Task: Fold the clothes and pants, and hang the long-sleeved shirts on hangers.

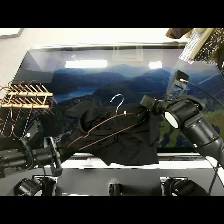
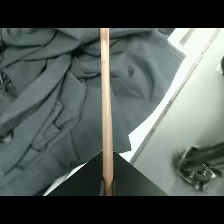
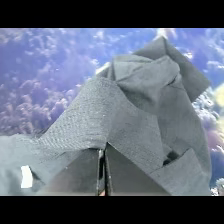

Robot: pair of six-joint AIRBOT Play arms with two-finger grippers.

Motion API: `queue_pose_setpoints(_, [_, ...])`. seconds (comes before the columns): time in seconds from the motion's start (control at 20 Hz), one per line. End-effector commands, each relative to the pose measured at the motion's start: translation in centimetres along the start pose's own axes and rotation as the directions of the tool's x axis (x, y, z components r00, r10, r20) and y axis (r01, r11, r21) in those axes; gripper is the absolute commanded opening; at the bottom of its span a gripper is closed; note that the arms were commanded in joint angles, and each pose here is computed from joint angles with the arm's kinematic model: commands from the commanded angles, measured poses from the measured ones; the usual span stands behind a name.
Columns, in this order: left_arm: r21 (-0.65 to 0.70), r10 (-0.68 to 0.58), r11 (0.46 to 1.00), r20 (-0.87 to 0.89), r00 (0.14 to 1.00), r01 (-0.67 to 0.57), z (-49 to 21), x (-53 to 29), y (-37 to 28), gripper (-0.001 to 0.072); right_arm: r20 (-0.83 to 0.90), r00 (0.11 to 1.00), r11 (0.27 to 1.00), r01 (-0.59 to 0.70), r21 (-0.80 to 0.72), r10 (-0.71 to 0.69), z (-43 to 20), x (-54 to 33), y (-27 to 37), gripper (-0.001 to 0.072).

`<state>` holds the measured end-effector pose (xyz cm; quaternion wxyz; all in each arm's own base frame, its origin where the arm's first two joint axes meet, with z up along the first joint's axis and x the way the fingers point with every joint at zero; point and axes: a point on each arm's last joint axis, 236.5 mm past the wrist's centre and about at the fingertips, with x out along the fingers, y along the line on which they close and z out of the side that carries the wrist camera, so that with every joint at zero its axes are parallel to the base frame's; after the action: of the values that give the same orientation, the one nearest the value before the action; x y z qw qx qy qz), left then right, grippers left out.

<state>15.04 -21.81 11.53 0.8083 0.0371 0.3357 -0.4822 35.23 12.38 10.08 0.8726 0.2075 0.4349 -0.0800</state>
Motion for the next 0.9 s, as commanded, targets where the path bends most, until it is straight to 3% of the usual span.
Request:
queue_pose_setpoints(0.0, [0.008, 0.015, 1.000, 0.008, 1.000, -0.015, 0.8, 1.6, 1.5, 0.0017, -0.021, 0.999, 0.997, -0.050, -0.061, 0.049, 0.0, -1.3, 1.2, 0.0024])
queue_pose_setpoints(0.85, [0.040, 0.003, 0.999, 0.164, 0.986, -0.009, 5.6, 9.3, 1.0, 0.0016, -0.048, 0.986, 0.987, -0.163, -0.010, 0.162, -0.5, -6.5, 2.1, 0.0024])
